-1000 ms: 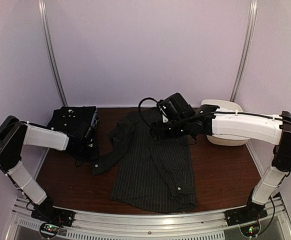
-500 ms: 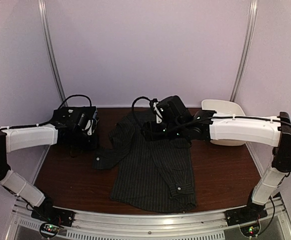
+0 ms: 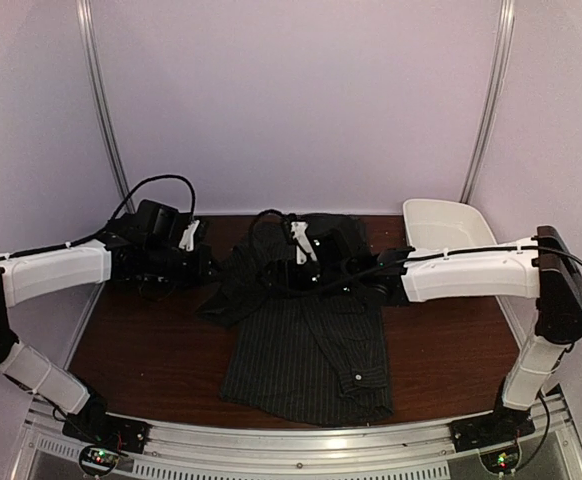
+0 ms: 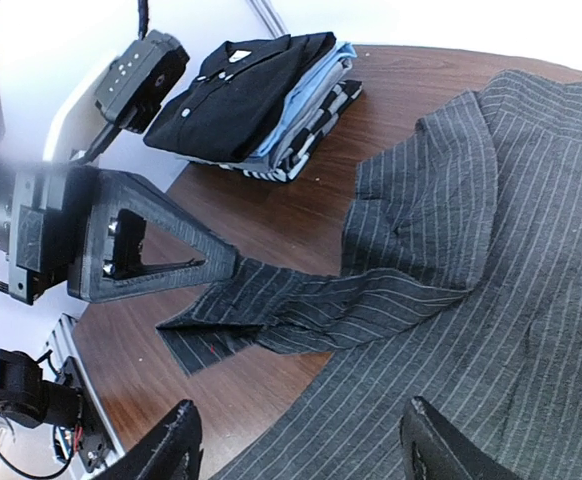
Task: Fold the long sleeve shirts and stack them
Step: Pick up the 1/3-folded shirt from the center of the board.
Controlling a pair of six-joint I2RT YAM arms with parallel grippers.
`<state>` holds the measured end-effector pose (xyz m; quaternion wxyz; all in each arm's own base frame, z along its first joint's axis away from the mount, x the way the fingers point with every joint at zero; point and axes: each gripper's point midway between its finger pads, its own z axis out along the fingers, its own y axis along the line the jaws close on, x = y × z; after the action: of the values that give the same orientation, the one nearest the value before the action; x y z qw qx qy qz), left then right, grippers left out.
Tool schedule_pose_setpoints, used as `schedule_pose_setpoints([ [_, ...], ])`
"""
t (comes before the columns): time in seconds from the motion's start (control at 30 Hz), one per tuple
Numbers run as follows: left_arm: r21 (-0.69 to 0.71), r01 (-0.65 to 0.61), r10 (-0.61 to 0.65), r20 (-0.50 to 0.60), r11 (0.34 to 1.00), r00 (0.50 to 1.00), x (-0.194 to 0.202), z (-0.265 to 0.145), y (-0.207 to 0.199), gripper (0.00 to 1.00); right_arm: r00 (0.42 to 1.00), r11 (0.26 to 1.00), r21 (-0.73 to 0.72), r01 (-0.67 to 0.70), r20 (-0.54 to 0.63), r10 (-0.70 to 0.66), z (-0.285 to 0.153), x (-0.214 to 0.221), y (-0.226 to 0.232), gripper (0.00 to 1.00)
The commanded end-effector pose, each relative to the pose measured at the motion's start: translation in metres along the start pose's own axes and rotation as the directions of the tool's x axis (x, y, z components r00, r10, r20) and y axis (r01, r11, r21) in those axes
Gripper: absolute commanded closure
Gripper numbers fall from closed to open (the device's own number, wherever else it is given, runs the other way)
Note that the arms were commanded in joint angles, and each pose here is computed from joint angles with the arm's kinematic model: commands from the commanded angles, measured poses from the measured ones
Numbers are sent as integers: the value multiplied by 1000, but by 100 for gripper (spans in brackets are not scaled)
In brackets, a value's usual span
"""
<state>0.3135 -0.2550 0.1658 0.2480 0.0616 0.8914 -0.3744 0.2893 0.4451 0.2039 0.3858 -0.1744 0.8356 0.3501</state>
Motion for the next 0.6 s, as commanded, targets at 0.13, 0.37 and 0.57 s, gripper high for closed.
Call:
schedule_pose_setpoints([
  [0.13,235,139,-138,-19,962,990,-2,14,-55,100,995,984,-152,-95,4,97,14,16,23,28],
  [0.37,256,184,-183,-26,949,983,-5,26,-64,100,992,980,-154,-127,-2,128,18,26,18,23],
  [0.57,270,202,-200,-34,941,979,-5,34,-71,100,989,978,-145,-148,-21,146,25,34,15,21],
])
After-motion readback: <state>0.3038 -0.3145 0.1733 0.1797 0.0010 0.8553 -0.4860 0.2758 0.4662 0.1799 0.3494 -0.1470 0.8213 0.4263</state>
